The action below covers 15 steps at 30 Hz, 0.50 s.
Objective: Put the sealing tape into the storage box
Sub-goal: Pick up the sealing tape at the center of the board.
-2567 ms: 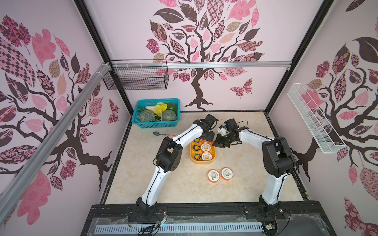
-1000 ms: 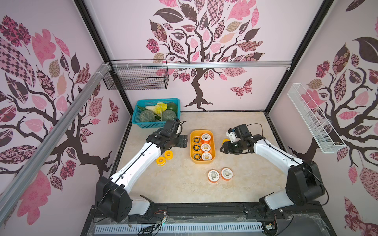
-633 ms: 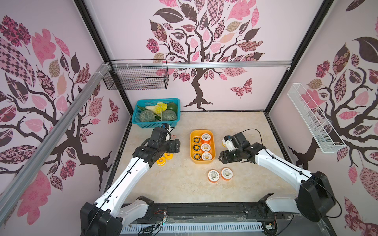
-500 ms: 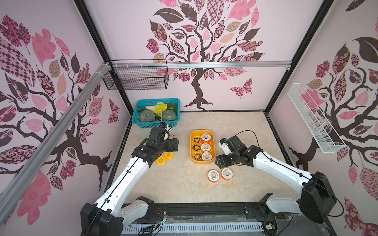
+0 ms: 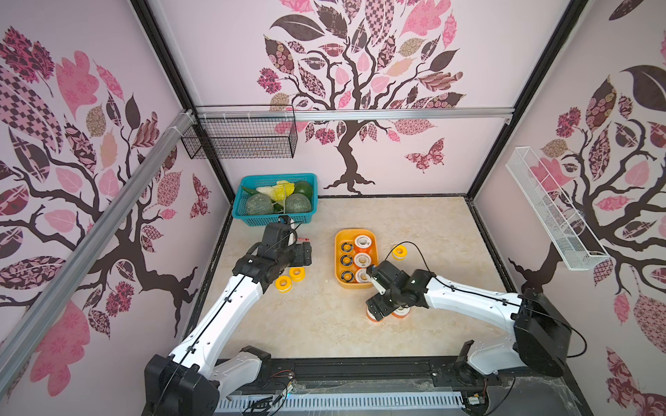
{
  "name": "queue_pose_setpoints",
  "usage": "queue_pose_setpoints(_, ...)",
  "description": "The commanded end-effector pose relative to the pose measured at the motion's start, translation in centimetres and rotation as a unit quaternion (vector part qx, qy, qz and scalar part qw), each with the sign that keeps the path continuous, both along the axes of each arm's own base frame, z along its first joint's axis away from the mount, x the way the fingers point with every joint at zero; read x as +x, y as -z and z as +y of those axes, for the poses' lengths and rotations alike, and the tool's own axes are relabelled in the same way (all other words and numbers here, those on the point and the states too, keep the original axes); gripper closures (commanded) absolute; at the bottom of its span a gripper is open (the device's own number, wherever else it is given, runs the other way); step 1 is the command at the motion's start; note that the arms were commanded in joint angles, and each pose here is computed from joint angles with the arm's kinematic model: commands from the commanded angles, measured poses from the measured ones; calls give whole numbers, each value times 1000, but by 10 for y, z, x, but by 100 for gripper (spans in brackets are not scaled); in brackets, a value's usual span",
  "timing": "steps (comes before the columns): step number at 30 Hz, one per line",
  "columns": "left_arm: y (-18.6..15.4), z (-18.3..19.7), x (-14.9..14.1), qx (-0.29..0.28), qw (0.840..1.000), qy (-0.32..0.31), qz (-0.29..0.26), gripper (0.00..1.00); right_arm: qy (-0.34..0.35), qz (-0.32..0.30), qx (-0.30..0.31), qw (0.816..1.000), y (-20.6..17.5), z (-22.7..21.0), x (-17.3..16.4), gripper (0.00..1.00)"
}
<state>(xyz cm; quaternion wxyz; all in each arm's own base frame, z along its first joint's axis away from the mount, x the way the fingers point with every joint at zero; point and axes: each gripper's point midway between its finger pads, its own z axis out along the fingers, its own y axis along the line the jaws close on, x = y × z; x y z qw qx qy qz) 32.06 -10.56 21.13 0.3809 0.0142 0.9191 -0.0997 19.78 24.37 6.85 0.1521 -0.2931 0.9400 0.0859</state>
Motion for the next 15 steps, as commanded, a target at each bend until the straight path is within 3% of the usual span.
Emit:
queue_pose_setpoints(1, -3, 3, 3, 1, 1000, -10, -2, 10, -11, -13, -26, 1000, 1, 6, 4, 5)
queue_pose_setpoints(15, -2, 5, 3, 3, 1000, -12, 0, 10, -23, 0, -69, 997, 24, 12, -1, 10)
